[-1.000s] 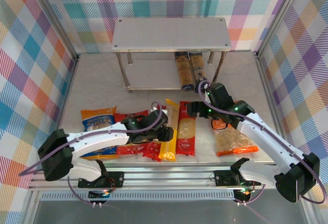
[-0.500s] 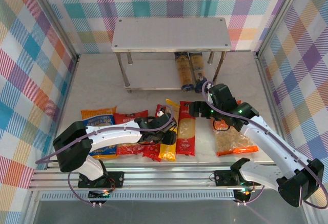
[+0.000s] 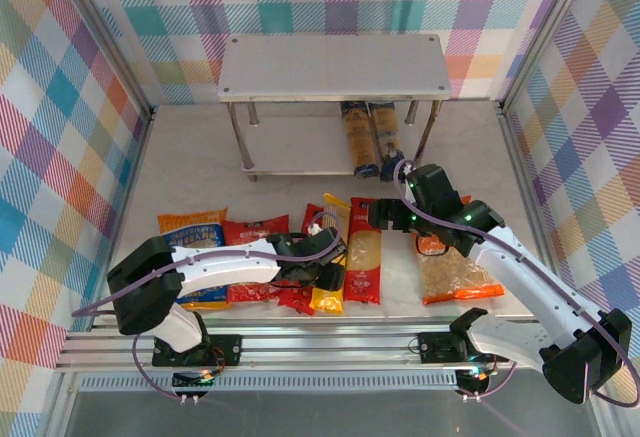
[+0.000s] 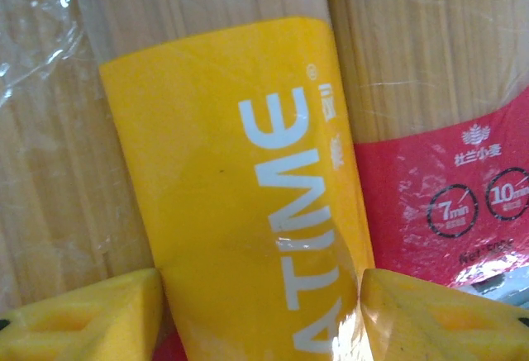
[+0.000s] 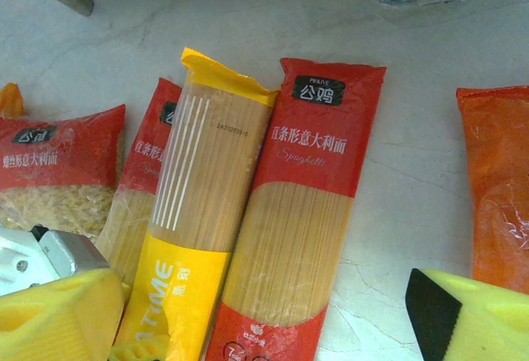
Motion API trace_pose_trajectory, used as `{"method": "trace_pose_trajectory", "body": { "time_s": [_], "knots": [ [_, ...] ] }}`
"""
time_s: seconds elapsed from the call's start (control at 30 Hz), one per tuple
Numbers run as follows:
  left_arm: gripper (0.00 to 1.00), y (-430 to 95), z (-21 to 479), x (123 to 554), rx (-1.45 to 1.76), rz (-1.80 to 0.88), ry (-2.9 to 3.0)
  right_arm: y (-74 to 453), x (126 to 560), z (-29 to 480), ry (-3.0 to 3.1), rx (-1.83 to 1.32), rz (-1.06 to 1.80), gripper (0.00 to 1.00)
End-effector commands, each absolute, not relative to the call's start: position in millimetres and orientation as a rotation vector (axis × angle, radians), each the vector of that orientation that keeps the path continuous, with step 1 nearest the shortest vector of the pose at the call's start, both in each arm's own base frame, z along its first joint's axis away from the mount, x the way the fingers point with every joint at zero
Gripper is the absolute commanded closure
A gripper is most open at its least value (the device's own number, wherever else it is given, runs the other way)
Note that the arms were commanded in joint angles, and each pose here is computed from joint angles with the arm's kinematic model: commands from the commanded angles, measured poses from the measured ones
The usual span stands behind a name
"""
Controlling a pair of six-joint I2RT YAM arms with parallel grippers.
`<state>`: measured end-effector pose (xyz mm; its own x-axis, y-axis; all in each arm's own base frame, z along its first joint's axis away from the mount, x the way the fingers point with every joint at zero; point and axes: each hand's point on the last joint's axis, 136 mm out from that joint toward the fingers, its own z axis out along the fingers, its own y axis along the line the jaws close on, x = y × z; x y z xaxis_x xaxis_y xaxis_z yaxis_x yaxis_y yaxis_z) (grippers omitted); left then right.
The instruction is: Place and organize the pasta boxes and bags onto the shelf
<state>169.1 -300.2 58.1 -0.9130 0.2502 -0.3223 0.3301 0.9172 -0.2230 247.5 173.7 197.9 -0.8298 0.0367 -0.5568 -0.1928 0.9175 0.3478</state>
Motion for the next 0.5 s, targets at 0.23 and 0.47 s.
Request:
{"method": "trace_pose_trajectory", "body": {
  "time_s": [0.23, 0.47],
  "knots": [
    [0.37, -330.3, 45.4, 164.6, 0.448, -0.507, 2.826, 171.9, 243.4, 205.2, 2.482, -0.105, 0.536, 0.11],
    [0.53, -336.6, 30.4, 161.4, 0.458, -0.528, 2.856, 172.8, 243.1, 201.7, 2.495, -0.104, 0.538, 0.11]
  ]
}}
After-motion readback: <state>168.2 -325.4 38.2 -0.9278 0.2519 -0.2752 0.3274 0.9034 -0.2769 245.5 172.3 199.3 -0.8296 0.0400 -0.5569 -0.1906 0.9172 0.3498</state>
